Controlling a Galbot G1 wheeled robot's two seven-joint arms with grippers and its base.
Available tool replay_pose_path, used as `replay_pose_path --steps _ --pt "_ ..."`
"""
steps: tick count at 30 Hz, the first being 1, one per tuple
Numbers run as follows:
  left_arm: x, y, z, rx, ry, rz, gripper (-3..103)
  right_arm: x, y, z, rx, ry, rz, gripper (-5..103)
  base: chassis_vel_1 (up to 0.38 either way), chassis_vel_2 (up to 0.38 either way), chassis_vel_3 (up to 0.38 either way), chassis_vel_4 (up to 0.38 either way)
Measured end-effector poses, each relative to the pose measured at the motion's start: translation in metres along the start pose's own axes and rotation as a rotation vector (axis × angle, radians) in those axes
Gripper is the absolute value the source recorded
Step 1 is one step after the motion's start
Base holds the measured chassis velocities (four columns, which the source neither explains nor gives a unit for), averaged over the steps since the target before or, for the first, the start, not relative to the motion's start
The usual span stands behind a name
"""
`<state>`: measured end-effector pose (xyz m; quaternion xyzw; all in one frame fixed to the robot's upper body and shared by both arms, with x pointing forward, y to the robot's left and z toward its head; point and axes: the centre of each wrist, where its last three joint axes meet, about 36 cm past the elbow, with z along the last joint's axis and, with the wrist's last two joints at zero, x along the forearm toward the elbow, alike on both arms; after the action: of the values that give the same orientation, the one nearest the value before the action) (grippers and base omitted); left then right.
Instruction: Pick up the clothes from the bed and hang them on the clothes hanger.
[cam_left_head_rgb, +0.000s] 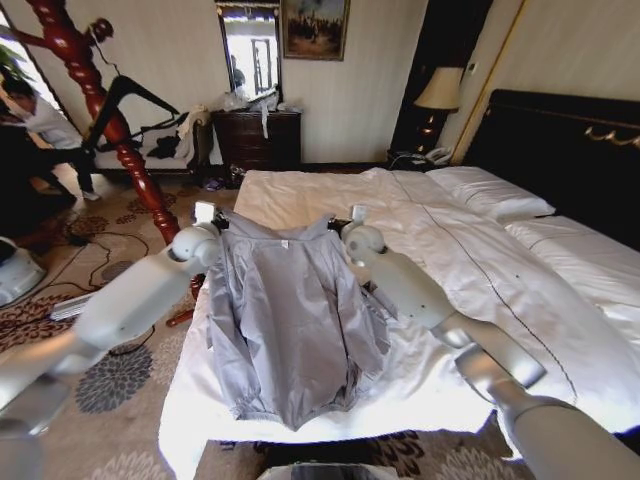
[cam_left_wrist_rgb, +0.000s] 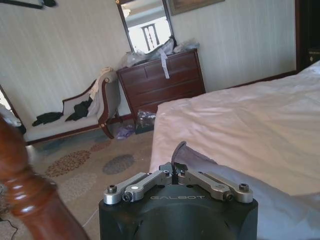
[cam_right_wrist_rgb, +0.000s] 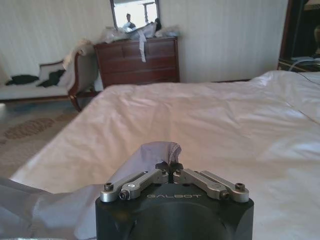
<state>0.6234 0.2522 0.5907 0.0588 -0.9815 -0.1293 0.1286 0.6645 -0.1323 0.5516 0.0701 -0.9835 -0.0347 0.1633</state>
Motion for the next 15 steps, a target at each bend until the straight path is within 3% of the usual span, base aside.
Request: replay_pose_path --steps 8,11,13,15 --pt "-0.020 -0.020 0.018 0.005 0.046 -0.015 0 -0.022 0.009 0.029 0.003 0.047 0.036 -3 0.000 0.000 0.000 0.000" --pt "-0.023 -0.024 0.022 0.008 0.067 -0.023 0 -0.025 0.011 0.035 -0.001 0.062 0.025 1 0.000 0.000 0.000 0.000" --pt "-0.025 -0.024 0.025 0.004 0.091 -0.027 0 -0.027 0.009 0.039 -0.003 0.072 0.011 12 0.000 0.000 0.000 0.000" --pt "-0.025 -0.024 0.027 -0.007 0.116 -0.023 11 -0.027 0.009 0.043 -0.002 0.082 0.009 22 0.000 0.000 0.000 0.000"
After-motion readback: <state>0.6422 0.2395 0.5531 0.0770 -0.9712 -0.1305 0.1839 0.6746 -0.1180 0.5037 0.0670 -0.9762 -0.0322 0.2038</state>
